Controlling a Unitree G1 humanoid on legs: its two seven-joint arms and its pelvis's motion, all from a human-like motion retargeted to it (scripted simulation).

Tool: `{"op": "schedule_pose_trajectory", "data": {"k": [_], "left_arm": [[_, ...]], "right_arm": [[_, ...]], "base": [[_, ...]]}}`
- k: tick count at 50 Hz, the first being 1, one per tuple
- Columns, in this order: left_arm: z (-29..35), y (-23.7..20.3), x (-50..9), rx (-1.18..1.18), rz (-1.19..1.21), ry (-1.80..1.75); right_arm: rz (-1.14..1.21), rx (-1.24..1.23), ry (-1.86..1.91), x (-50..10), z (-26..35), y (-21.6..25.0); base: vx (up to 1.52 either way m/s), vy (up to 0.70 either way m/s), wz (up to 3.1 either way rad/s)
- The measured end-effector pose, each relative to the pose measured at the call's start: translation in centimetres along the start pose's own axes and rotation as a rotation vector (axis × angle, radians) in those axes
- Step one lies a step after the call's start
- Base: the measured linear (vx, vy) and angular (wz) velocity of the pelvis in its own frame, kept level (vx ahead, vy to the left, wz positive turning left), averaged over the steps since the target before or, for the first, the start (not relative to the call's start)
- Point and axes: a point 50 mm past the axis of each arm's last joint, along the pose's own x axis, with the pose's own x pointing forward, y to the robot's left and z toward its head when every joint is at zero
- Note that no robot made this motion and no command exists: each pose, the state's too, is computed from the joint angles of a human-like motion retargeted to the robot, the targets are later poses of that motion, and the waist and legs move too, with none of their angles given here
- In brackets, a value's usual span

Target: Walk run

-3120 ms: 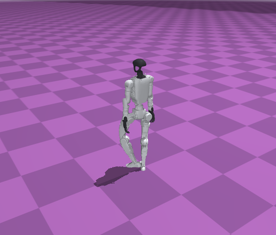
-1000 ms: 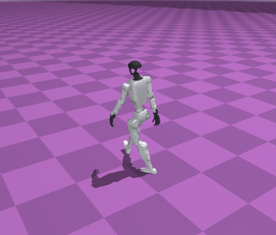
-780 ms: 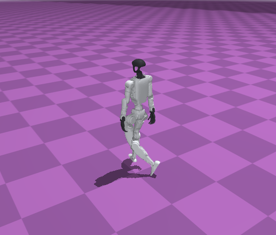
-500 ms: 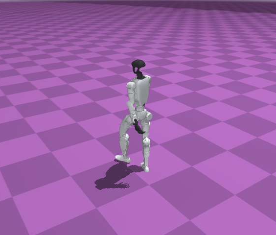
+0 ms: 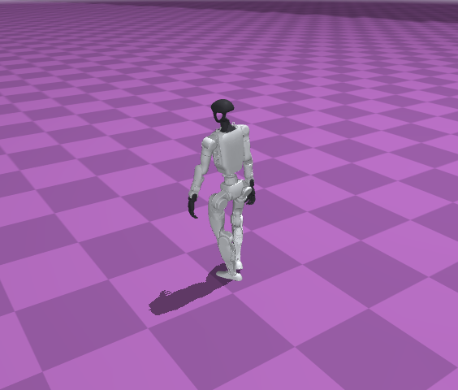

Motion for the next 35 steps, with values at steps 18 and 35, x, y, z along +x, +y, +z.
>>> {"op": "schedule_pose_trajectory", "data": {"k": [18,35], "left_arm": [[-3.8,-4.4,0.2,0.039,-0.123,0.101],[-12.7,-11.3,-1.9,-0.154,-0.192,0.373]], "right_arm": [[0.241,0.086,0.142,-0.3,-0.4,-0.3],[0.29,-0.111,-0.547,-4.5,20.2,0.6]], "base": [[0.9,-0.22,0.43],[0.83,-0.23,-0.29]]}}
